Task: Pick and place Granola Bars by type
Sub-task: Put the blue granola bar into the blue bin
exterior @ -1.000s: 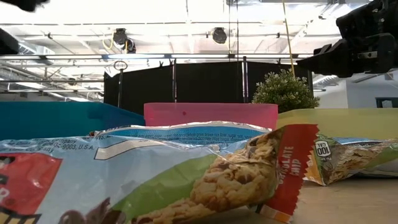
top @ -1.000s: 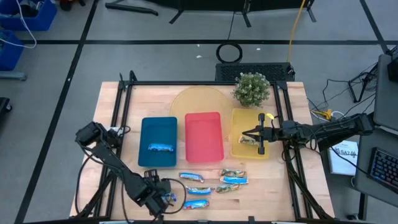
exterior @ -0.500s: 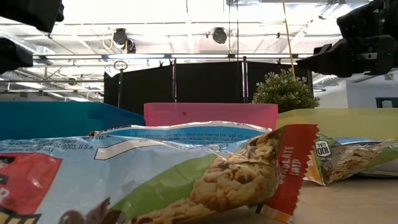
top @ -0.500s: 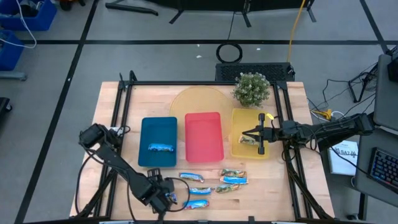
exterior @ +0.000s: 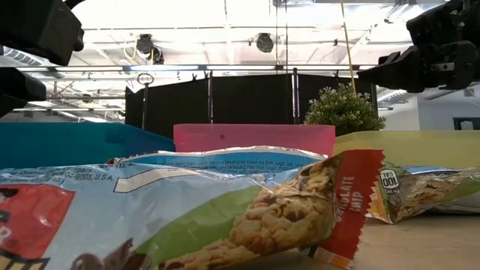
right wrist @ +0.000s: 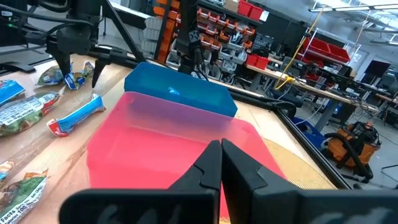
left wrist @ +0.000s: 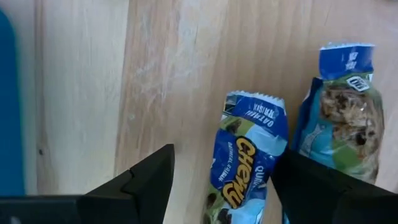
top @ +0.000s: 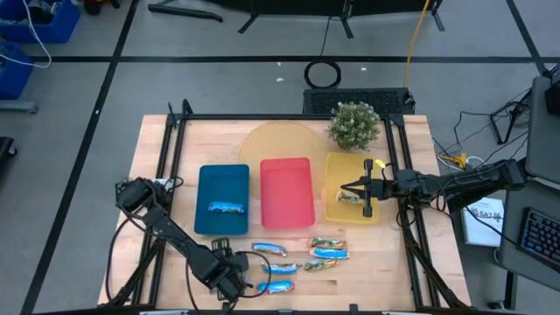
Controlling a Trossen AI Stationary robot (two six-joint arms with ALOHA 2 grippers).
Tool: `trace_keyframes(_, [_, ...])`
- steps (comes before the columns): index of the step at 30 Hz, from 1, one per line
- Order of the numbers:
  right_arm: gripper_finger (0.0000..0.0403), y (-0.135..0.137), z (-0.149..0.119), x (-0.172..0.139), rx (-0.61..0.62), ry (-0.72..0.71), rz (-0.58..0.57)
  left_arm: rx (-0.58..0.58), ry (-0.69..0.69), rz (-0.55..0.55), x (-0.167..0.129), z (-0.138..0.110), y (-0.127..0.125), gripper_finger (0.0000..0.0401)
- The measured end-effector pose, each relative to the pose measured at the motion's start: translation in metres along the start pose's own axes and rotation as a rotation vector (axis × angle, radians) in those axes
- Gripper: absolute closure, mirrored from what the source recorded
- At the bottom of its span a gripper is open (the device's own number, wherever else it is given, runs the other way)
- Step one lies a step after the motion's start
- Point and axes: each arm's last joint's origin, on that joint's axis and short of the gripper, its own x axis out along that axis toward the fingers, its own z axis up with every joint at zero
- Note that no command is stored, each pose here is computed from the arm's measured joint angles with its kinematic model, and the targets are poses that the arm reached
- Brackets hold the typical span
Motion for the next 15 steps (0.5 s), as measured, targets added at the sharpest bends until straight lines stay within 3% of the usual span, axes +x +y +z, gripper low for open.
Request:
trace_keyframes(5, [0.0403,-0.0004,0.0012,0.0000,-0.015,-0.012,-0.004,-0.005,0.004,-0.035,0.0004,0.0056,0.0011,0.0192])
trace_keyframes(15, [0.0403,-0.0005,0.0016,0.0000,-0.016,-0.017,-0.006,0.081,0.000,-0.080,-0.0055,0.0091,0.0021,0.0344])
